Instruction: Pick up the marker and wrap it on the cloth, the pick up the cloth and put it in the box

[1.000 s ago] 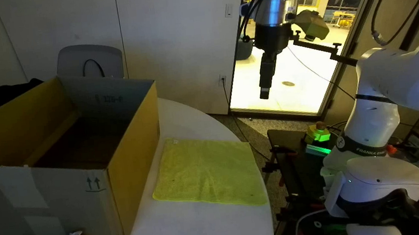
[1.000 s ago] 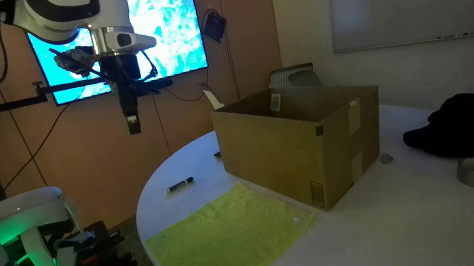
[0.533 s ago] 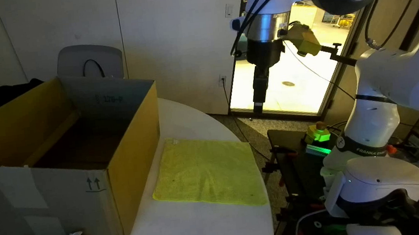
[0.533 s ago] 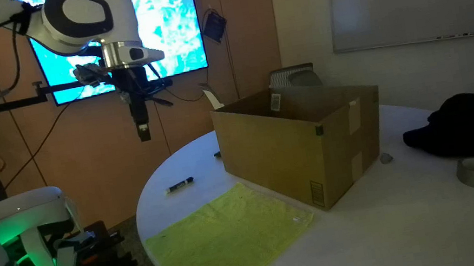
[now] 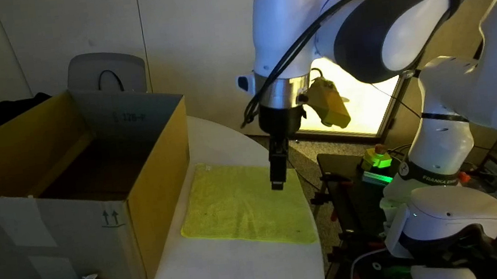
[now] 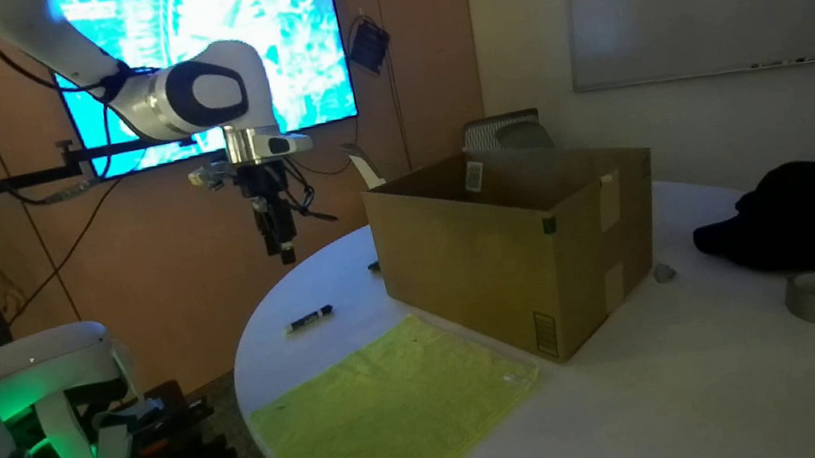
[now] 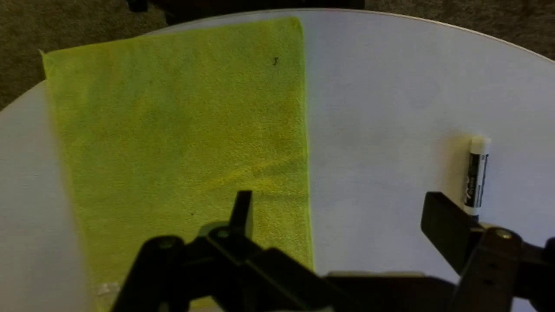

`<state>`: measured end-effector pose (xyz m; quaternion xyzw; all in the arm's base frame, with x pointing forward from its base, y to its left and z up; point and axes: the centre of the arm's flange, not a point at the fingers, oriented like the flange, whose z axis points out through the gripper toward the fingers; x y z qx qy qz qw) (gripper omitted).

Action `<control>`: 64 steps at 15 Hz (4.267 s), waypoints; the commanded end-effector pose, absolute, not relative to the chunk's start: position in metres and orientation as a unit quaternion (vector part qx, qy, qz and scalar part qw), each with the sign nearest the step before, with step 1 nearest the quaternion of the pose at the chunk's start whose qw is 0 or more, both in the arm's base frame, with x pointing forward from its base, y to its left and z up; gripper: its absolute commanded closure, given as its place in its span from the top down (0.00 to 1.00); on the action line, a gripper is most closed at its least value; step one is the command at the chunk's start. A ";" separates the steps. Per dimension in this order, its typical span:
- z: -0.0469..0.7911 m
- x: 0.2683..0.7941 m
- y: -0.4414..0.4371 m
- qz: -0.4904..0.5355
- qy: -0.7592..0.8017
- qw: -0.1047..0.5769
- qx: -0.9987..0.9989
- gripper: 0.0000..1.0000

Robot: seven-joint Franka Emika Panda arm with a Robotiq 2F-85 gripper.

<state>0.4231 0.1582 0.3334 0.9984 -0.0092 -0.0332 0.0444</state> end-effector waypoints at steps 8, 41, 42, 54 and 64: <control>0.262 0.455 0.290 -0.064 0.049 -0.040 0.996 1.00; 0.108 0.488 0.339 -0.015 0.084 0.014 0.996 0.74; 0.111 0.488 0.340 -0.015 0.087 0.012 0.996 0.66; 0.139 0.490 0.330 -0.029 0.109 0.031 0.993 0.08; 0.173 0.498 0.226 -0.011 0.079 0.110 0.991 0.08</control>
